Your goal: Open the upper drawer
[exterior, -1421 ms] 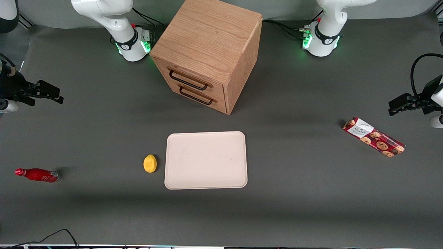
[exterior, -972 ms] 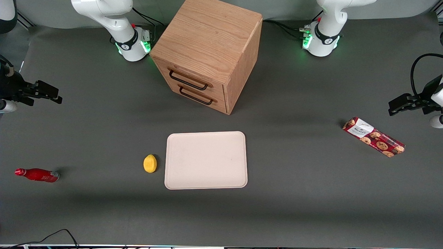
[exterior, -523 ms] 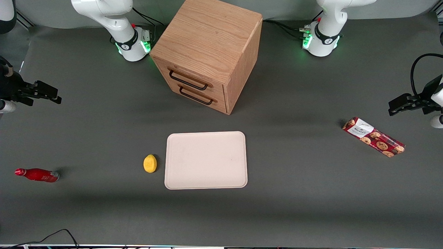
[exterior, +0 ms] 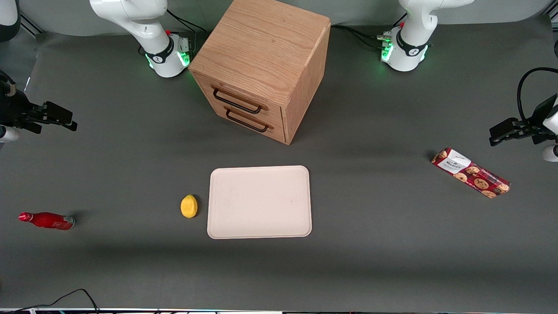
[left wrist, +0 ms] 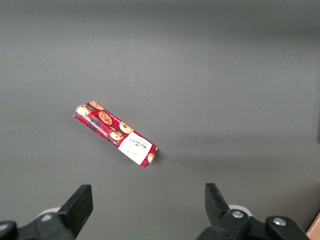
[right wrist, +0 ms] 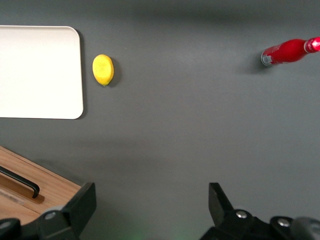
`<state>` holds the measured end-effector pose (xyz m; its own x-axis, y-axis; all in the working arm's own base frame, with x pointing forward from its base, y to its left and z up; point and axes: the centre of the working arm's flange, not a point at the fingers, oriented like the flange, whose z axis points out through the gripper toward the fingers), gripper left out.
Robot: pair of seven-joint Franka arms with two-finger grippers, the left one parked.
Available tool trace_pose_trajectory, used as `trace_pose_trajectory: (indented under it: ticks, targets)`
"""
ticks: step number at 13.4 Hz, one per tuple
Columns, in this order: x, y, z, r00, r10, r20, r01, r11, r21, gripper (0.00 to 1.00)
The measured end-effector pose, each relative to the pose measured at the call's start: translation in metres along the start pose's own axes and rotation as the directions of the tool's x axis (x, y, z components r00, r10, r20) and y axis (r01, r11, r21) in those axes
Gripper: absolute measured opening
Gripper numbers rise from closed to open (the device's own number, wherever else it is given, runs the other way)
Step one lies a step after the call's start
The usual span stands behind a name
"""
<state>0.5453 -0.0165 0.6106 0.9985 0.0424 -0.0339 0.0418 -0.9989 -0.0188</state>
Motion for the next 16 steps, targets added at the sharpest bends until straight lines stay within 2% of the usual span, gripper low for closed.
trace_pose_trajectory:
  ticks: [2, 5, 7, 9, 12, 14, 16]
  targets:
    - [0.001, -0.028, -0.001, 0.999, -0.052, 0.0, 0.052, 0.999, -0.001, 1.0]
    - [-0.005, -0.084, 0.003, 0.987, -0.153, 0.041, 0.154, 0.988, -0.002, 1.0]
    - [-0.01, -0.122, 0.005, 0.974, -0.222, 0.052, 0.223, 0.975, -0.003, 1.0]
    - [-0.021, -0.171, 0.006, 0.948, -0.312, 0.058, 0.313, 0.95, -0.004, 1.0]
    - [-0.045, -0.257, 0.017, 0.886, -0.457, 0.076, 0.459, 0.889, -0.004, 1.0]
    - [-0.05, -0.284, 0.027, 0.866, -0.493, 0.089, 0.491, 0.87, 0.035, 1.0]
    - [-0.043, -0.287, 0.035, 0.867, -0.488, 0.098, 0.481, 0.872, 0.087, 1.0]
